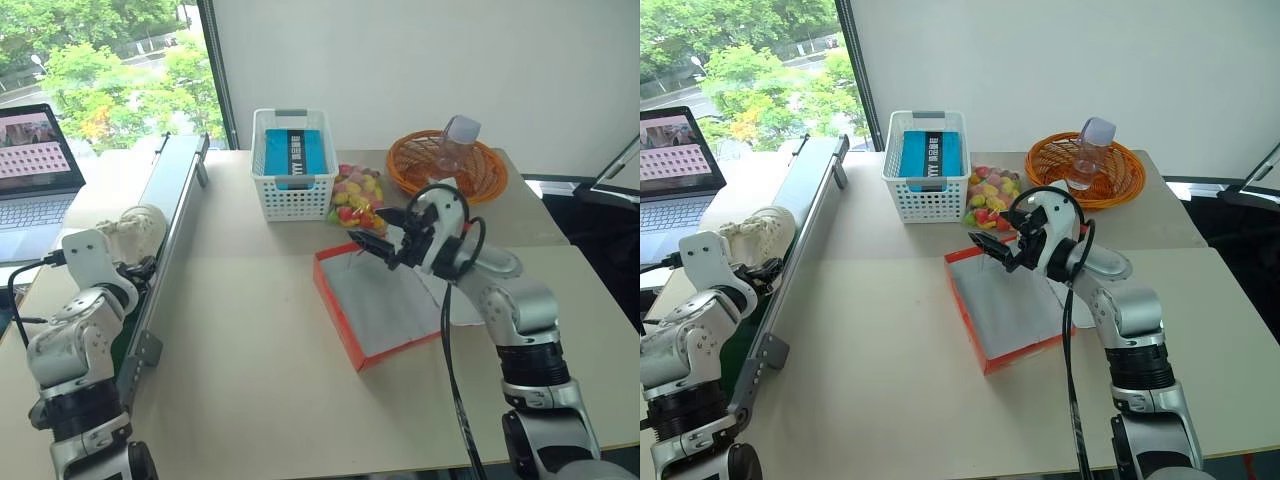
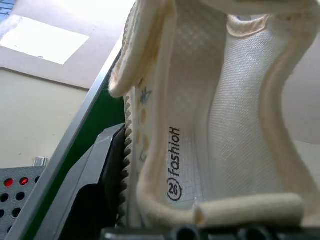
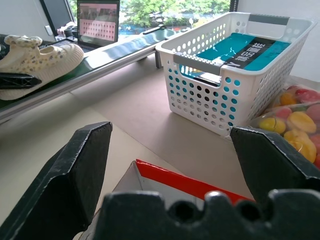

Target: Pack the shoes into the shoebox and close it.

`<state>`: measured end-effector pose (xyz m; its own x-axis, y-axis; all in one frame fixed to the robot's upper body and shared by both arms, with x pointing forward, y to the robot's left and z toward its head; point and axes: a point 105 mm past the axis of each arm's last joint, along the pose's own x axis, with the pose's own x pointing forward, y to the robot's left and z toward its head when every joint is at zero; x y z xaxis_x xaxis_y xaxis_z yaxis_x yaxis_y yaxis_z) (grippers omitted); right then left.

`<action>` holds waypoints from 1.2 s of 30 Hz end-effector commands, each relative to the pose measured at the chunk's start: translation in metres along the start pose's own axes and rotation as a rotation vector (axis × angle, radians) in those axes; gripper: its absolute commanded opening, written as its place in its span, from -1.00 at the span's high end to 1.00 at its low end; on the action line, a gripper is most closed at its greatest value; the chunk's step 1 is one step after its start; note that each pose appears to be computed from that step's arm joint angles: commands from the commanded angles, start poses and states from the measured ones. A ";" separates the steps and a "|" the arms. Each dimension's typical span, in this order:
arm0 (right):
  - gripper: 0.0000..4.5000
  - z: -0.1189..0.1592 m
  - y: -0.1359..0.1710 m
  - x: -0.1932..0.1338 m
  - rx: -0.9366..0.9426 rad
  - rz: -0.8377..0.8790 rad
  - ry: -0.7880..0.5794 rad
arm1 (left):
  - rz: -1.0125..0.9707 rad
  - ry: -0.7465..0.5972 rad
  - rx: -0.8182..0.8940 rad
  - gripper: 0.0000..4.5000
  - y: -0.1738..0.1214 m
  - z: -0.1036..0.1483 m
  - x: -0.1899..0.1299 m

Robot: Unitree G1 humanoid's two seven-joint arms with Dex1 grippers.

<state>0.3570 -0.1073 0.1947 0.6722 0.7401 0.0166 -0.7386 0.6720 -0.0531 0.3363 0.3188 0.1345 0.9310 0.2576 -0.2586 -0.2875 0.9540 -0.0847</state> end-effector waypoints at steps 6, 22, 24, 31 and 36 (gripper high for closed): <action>-1.00 0.052 -0.009 -0.004 0.117 -0.033 -0.153 | -0.516 -0.450 0.024 -0.28 -0.144 0.119 -0.043; -1.00 0.096 -0.014 -0.014 0.516 -0.109 -0.359 | -1.098 -0.324 0.034 -0.28 -0.281 0.080 -0.105; -1.00 0.095 -0.012 -0.015 0.518 -0.112 -0.356 | -1.128 -0.312 0.033 -0.28 -0.287 0.076 -0.109; -0.69 0.095 -0.007 -0.020 0.533 -0.103 -0.365 | -1.184 -0.292 0.025 -0.27 -0.301 0.070 -0.118; 0.07 0.094 -0.007 -0.022 0.540 -0.115 -0.366 | -1.172 -0.284 0.021 -0.27 -0.300 0.072 -0.114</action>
<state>0.3533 -0.1238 0.2719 0.7809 0.5623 0.2719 -0.6116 0.5998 0.5159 0.3358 0.0159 0.2357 0.6638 -0.7390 0.1150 0.7471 0.6480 -0.1480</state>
